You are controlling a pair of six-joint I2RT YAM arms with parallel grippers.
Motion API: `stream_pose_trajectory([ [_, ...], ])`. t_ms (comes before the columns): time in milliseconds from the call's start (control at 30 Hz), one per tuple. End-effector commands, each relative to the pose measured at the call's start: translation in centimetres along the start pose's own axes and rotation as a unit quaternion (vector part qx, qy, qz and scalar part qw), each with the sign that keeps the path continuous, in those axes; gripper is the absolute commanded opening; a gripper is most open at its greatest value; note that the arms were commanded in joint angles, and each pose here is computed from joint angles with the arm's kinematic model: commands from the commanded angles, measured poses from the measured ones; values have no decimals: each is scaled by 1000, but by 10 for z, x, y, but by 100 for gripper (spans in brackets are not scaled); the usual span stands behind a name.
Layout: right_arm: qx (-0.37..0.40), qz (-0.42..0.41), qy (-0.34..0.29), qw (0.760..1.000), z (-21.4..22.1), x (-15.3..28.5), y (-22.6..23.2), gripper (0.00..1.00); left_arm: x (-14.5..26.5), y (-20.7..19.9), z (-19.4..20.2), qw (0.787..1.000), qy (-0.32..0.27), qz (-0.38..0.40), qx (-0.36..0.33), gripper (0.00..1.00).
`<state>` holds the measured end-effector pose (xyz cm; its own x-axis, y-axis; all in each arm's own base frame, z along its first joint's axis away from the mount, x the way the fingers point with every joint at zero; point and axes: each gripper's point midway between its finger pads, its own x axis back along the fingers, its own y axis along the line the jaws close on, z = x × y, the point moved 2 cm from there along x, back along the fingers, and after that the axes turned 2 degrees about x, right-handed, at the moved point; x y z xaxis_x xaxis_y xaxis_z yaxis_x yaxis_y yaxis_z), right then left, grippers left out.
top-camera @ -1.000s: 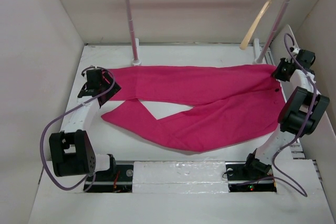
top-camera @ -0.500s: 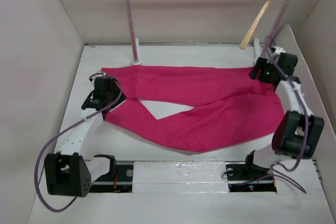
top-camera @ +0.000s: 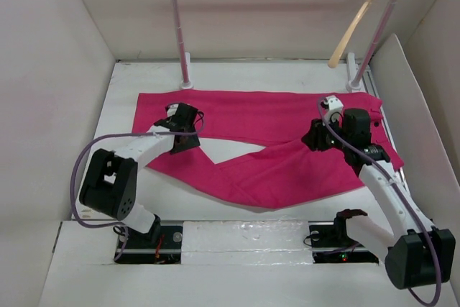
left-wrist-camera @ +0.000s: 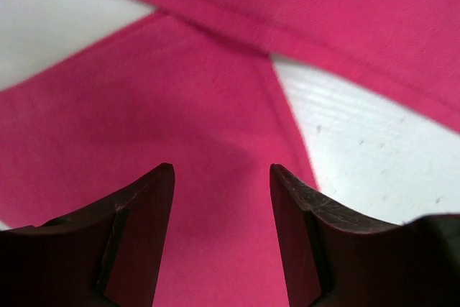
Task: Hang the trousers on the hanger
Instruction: Flatten out the trousers at the center of the board.
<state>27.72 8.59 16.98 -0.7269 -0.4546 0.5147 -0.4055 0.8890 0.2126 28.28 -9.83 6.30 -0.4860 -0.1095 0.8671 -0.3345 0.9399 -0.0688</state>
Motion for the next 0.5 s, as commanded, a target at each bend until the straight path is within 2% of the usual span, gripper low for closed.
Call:
stream_pose_trajectory([
  [0,54,-54,24,997,9,6,26,45,4,-20,-37,999,-48,10,-3,52],
  [33,59,-75,39,995,24,8,42,45,-6,-25,-35,999,-48,-10,-19,52],
  [233,57,-107,47,992,47,14,67,47,-26,-23,-32,996,-51,-61,-38,49],
  [467,77,-143,58,985,53,20,85,48,-39,-35,-41,996,-57,-62,-28,44],
])
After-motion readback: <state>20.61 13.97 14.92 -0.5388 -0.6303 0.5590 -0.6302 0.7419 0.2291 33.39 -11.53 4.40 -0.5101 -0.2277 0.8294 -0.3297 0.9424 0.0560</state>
